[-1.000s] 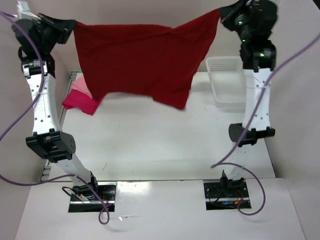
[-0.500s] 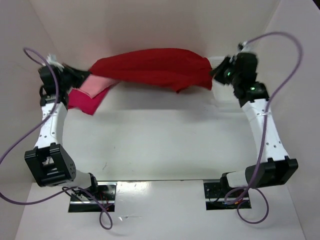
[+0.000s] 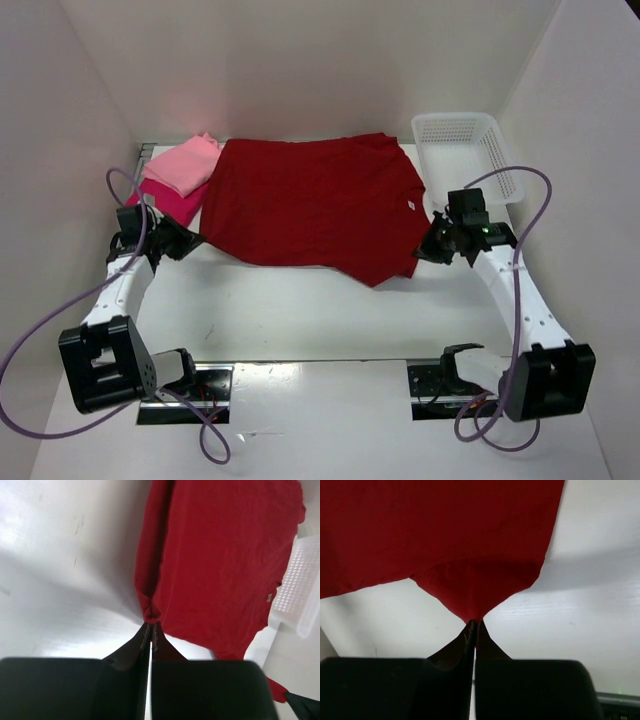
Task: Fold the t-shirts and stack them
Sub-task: Flatten out the tshirt
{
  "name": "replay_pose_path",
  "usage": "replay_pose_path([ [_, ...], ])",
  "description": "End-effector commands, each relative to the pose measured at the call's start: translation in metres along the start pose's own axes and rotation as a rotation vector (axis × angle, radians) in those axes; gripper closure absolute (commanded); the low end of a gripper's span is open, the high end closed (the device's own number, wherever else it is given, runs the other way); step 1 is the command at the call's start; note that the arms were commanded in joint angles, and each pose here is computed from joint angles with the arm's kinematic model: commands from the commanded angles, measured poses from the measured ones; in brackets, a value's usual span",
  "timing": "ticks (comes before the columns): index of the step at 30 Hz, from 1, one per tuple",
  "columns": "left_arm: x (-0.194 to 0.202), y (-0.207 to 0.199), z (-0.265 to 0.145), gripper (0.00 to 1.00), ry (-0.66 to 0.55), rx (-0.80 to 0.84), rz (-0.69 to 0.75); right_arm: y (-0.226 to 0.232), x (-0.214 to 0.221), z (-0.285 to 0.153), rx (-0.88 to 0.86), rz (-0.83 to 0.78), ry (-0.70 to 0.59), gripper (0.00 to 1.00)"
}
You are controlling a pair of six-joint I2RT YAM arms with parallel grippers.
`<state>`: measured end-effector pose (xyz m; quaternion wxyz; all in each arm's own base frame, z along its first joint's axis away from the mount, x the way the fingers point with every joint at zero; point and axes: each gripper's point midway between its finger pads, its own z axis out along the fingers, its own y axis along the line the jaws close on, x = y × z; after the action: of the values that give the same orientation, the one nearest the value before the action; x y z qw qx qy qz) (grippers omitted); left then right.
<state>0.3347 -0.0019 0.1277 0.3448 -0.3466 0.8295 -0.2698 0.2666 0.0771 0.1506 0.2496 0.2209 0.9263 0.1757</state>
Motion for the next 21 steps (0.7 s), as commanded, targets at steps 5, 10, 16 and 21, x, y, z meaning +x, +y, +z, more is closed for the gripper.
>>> replay_pose_path([
  [5, 0.027, 0.022, -0.032, 1.00, 0.020, -0.082, 0.026, -0.025, 0.048, -0.042, 0.070, 0.041, 0.092, 1.00],
  [10, 0.047, 0.026, -0.044, 1.00, 0.085, -0.110, -0.018, -0.031, 0.061, -0.071, 0.098, 0.064, 0.101, 1.00],
  [16, 0.042, 0.025, -0.044, 1.00, 0.086, -0.132, -0.043, -0.033, 0.052, -0.074, 0.118, 0.047, 0.068, 1.00],
  [21, 0.014, 0.012, -0.014, 1.00, 0.070, -0.089, -0.089, -0.024, 0.012, -0.035, 0.127, 0.047, -0.015, 1.00],
])
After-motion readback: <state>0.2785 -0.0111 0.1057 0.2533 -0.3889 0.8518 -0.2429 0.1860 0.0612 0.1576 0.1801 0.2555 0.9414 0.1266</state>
